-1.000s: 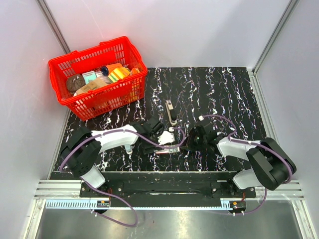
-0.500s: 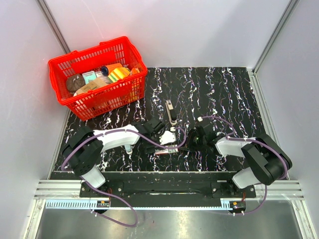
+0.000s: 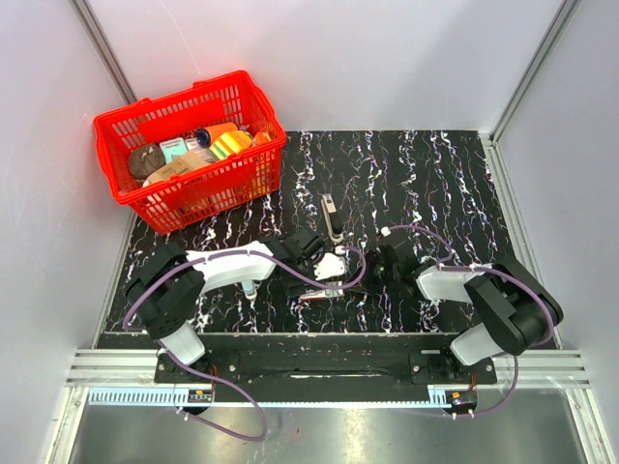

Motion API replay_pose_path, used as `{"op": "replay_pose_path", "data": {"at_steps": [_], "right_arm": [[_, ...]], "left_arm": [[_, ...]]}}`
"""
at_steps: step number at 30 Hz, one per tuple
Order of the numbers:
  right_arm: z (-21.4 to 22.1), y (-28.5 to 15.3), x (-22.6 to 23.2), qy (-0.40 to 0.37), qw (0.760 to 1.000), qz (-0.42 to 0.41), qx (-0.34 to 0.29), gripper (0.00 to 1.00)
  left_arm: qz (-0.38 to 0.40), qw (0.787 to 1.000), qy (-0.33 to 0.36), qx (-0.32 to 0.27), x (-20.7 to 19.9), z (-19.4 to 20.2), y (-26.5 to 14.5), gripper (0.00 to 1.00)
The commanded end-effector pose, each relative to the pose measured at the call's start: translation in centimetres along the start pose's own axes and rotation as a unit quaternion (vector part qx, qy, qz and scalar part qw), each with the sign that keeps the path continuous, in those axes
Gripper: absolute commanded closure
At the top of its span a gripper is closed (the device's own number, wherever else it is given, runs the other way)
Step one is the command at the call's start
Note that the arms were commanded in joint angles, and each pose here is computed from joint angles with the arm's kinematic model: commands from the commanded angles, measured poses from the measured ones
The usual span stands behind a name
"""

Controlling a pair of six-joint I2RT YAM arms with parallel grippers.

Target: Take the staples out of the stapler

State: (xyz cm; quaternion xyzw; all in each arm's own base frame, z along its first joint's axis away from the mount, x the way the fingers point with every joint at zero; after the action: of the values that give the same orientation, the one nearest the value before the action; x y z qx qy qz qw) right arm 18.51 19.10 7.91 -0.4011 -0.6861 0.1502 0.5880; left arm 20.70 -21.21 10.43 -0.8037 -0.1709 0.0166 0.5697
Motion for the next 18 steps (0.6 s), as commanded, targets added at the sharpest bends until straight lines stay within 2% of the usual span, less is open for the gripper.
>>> {"op": "replay_pose_path", "data": {"at_steps": [1, 18], "right_arm": [[-0.3, 0.5, 0.4, -0.007, 1.000, -0.022, 0.007, 0.85], [1.4, 2.8, 2.5, -0.011, 0.998, -0.042, 0.036, 0.85]], "left_arm": [[-0.004, 1.000, -0.002, -0.007, 0.1, -0.8, 0.5, 0.30], [-0.002, 1.000, 0.000, -0.008, 0.1, -1.0, 0.6, 0.30]]}}
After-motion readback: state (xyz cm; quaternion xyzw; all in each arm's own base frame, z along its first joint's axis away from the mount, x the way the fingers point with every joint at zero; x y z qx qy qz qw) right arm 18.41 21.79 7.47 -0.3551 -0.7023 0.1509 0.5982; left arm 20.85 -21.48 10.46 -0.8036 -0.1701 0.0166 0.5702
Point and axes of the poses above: each gripper's point midway between its finger pads, its own y axis out along the fingers, its own x axis along the line the jaws close on, z = x × y, the point moved 9 cm from there along -y, back along the fingers, and after that the axes turned 7 degrees about -y, right-handed, at the moved point
